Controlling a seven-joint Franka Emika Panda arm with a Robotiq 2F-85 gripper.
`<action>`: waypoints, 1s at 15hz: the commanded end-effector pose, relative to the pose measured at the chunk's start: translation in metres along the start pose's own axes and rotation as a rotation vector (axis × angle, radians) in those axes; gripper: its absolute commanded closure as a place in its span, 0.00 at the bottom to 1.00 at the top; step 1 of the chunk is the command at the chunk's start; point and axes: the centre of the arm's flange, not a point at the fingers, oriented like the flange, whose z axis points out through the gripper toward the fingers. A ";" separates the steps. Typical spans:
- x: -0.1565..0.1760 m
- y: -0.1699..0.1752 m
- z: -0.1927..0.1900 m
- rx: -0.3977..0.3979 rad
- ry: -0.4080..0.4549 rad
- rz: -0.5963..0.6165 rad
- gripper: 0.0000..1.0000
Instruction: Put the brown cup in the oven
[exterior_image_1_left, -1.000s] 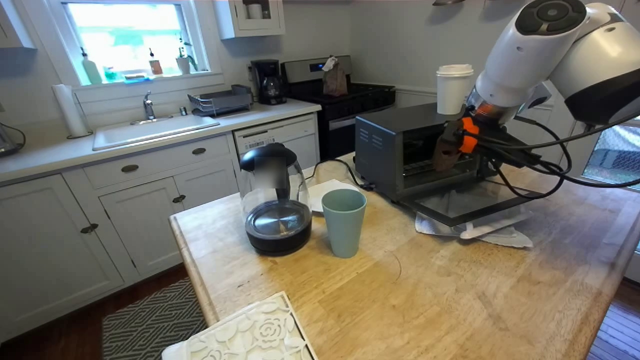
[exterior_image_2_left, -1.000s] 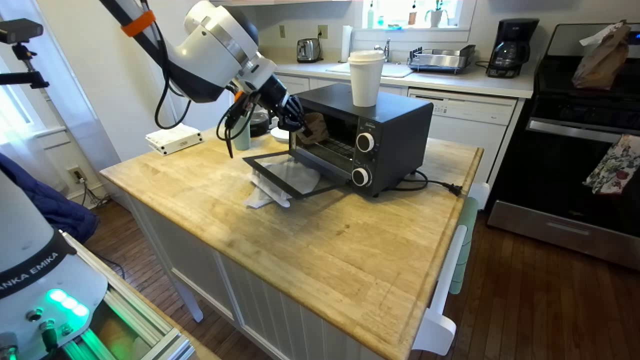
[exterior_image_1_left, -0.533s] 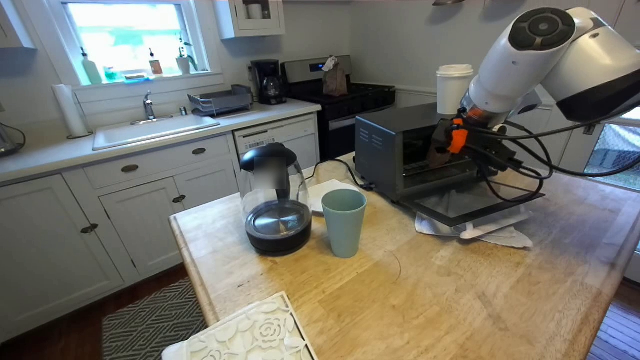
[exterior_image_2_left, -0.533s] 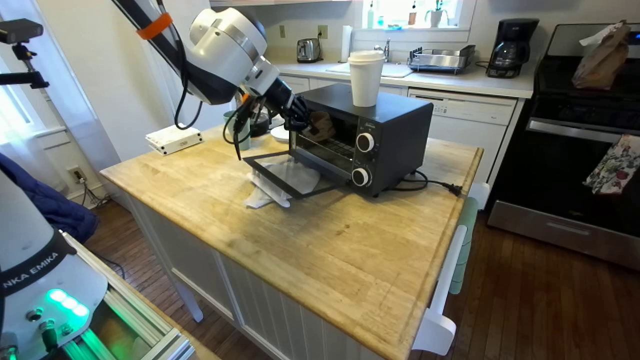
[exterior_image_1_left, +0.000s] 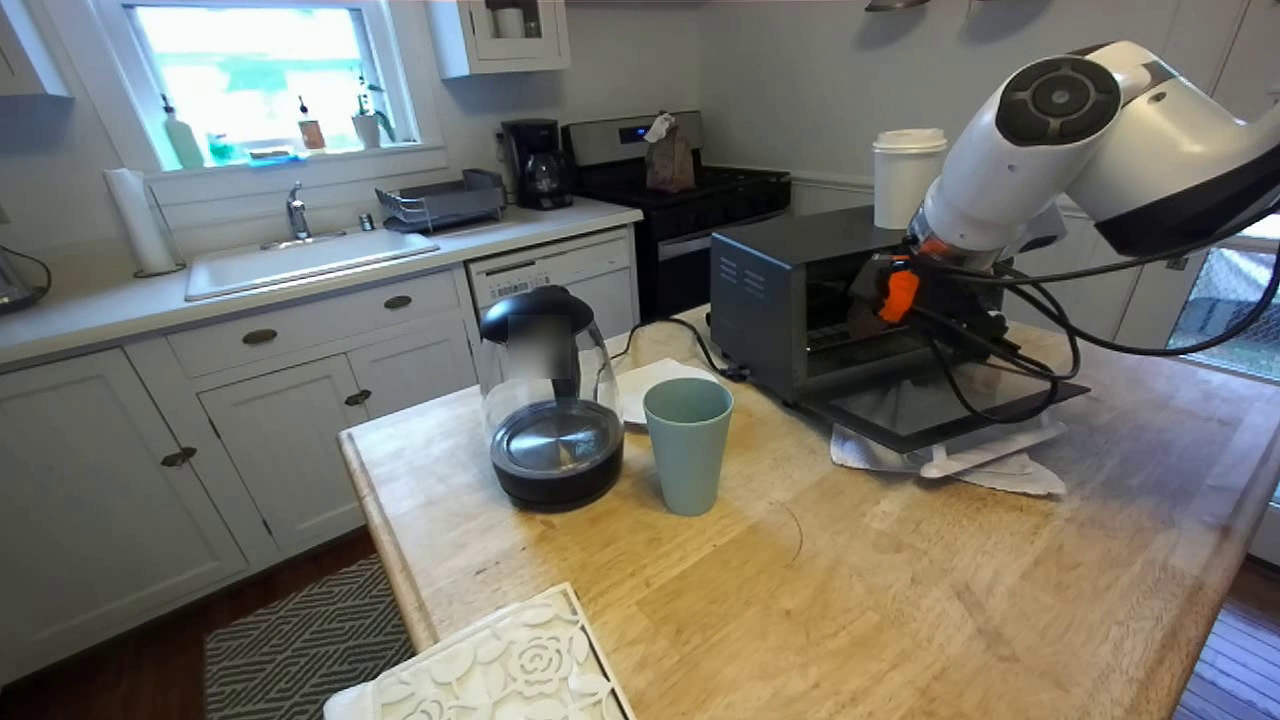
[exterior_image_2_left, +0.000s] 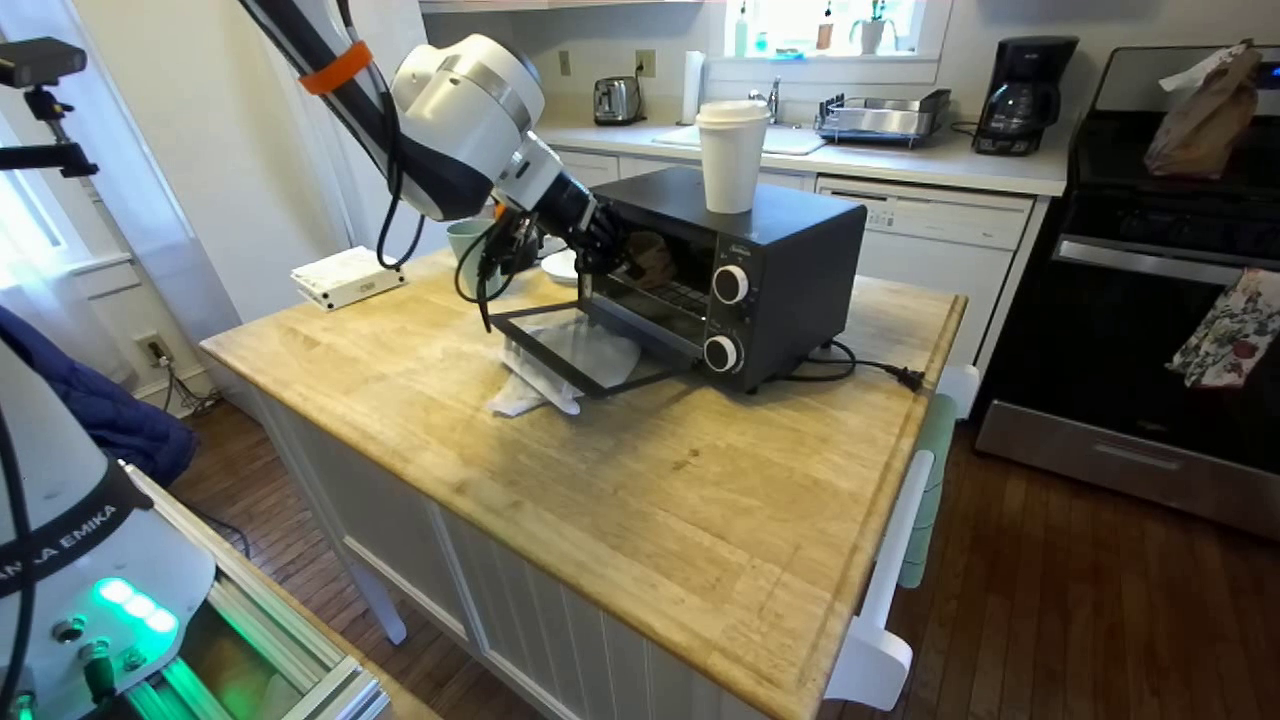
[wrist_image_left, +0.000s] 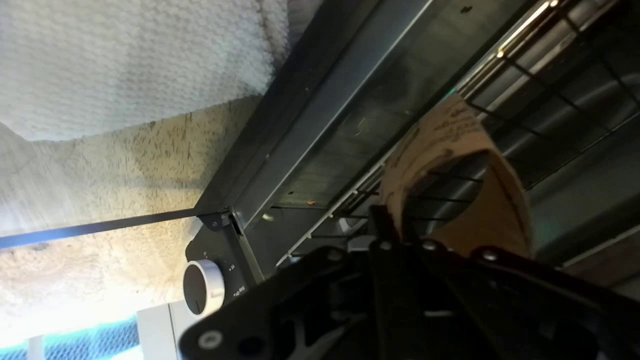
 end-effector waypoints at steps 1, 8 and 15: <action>-0.007 -0.004 0.013 0.028 0.041 0.032 1.00; -0.006 -0.015 0.011 0.048 0.056 0.055 1.00; -0.002 -0.010 0.016 0.009 0.123 0.164 1.00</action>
